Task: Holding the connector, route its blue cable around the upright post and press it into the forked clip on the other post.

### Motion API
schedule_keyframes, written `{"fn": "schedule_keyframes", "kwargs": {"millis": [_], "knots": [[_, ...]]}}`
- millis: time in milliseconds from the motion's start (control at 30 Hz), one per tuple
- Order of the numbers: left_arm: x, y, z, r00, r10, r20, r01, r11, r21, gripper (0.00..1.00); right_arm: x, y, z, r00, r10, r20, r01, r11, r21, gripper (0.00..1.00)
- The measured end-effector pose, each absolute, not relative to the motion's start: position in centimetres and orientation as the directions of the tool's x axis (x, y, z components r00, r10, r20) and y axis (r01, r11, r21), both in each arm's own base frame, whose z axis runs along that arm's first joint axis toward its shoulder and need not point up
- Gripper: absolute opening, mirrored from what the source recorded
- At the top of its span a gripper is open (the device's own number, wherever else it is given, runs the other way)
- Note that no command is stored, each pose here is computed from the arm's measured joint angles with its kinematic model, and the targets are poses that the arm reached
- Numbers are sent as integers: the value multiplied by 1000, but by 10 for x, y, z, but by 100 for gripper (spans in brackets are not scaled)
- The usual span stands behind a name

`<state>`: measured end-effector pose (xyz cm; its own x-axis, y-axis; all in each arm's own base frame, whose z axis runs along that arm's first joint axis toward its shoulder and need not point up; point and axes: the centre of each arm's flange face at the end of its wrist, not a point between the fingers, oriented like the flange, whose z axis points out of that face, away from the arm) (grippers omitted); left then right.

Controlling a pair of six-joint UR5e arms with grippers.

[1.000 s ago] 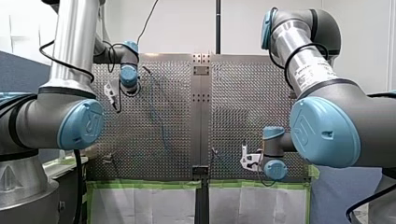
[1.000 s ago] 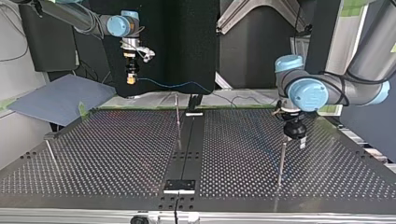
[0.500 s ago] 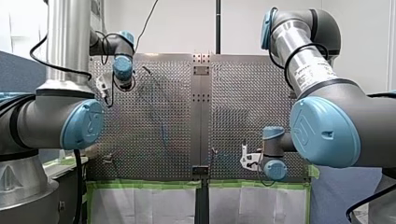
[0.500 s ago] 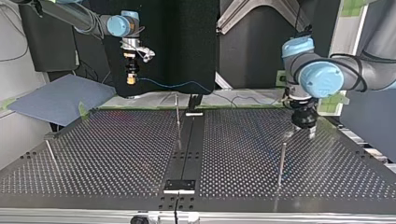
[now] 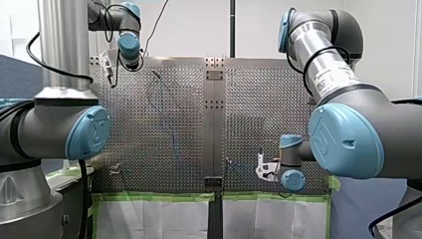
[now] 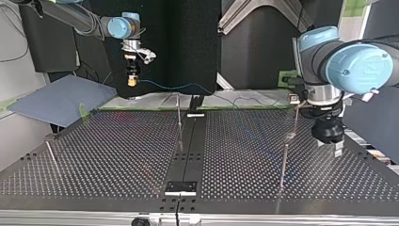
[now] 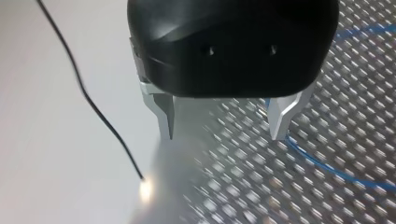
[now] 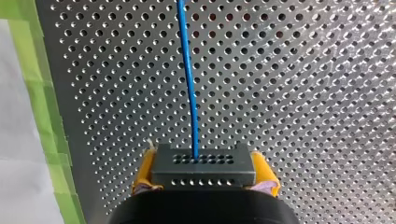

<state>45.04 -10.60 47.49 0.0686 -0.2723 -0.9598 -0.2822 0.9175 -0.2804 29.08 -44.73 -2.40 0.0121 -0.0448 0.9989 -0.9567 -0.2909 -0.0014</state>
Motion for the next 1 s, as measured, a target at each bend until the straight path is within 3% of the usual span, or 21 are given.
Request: {"fn": "schedule_keyframes", "kwargs": {"millis": [567, 733, 1000], "knots": [[387, -131, 597, 161, -280, -947, -73, 953, -294, 100, 294, -447, -24, 7, -48, 999, -955, -295, -7, 0], [376, -146, 595, 108, -256, -961, -31, 965, -260, 100, 294, -448, -23, 6, -47, 999, -955, -296, -8, 0], [378, -152, 556, -27, -231, -973, -78, 971, -228, 100, 294, -449, -23, 6, -45, 999, -955, -296, -8, 0]]}}
